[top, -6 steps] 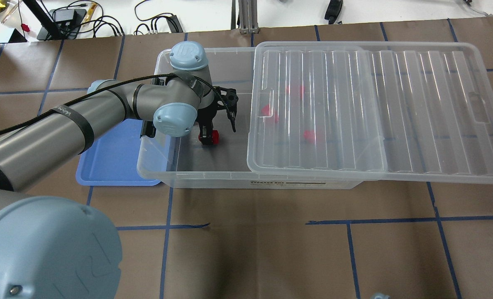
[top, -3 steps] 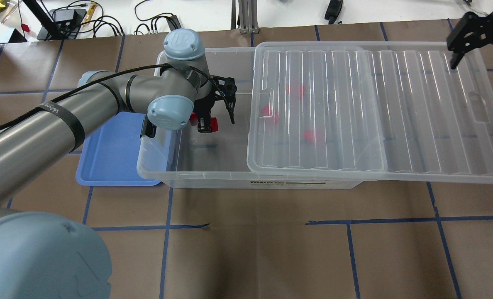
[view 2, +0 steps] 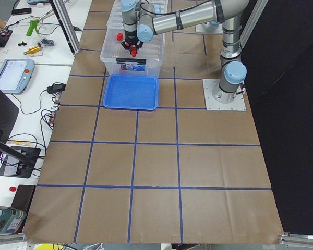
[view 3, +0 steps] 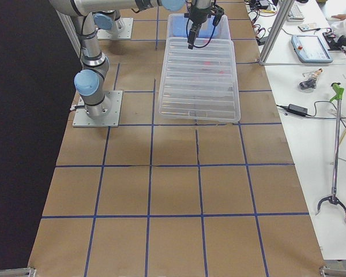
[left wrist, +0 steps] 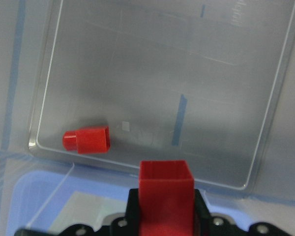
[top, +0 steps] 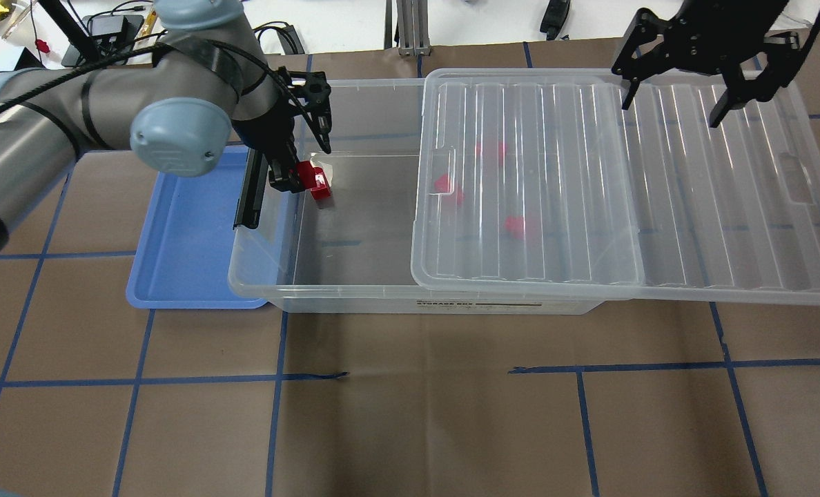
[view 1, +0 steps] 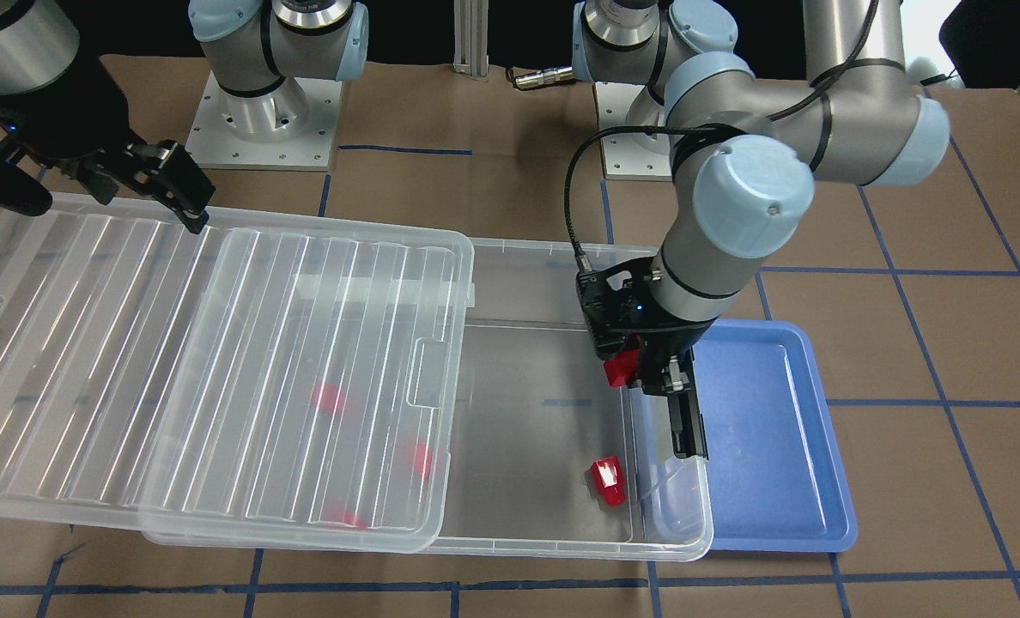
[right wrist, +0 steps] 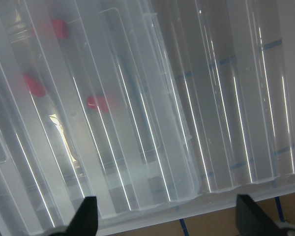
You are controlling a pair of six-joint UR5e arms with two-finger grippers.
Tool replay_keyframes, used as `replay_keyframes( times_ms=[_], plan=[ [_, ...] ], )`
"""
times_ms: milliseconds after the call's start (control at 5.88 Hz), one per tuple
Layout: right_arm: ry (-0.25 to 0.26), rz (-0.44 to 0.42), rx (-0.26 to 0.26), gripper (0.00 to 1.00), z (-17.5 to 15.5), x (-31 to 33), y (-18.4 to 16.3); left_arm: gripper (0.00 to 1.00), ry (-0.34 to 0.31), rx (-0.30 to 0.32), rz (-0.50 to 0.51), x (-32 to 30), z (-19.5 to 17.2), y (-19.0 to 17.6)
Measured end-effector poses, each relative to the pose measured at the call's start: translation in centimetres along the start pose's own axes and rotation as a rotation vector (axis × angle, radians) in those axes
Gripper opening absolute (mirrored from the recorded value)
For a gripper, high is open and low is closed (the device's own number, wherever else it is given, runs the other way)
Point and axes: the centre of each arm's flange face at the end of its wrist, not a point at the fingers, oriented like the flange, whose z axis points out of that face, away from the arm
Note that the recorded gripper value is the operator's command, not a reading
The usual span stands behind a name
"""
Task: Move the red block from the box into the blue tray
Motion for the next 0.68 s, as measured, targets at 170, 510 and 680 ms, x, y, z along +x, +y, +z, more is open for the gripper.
replay_keyframes(
  times_ms=[170,510,680],
  plan=[
    [0.004,-0.007,-0.001,1.0,0.2,-0.8,0.4,0.03,-0.002,0.006,-0.056,-0.1,-2.8,3.4],
    [0.008,-0.022,-0.004,1.0,0.5,-1.1,0.3,0.03,0.007,0.012,-0.101,-1.5,-3.9,11.0],
    [0.013,-0.062,-0.003,1.0,0.7,-0.7,-0.1,0.03,0.024,0.0,-0.024,-2.6,-2.8,14.0]
  ],
)
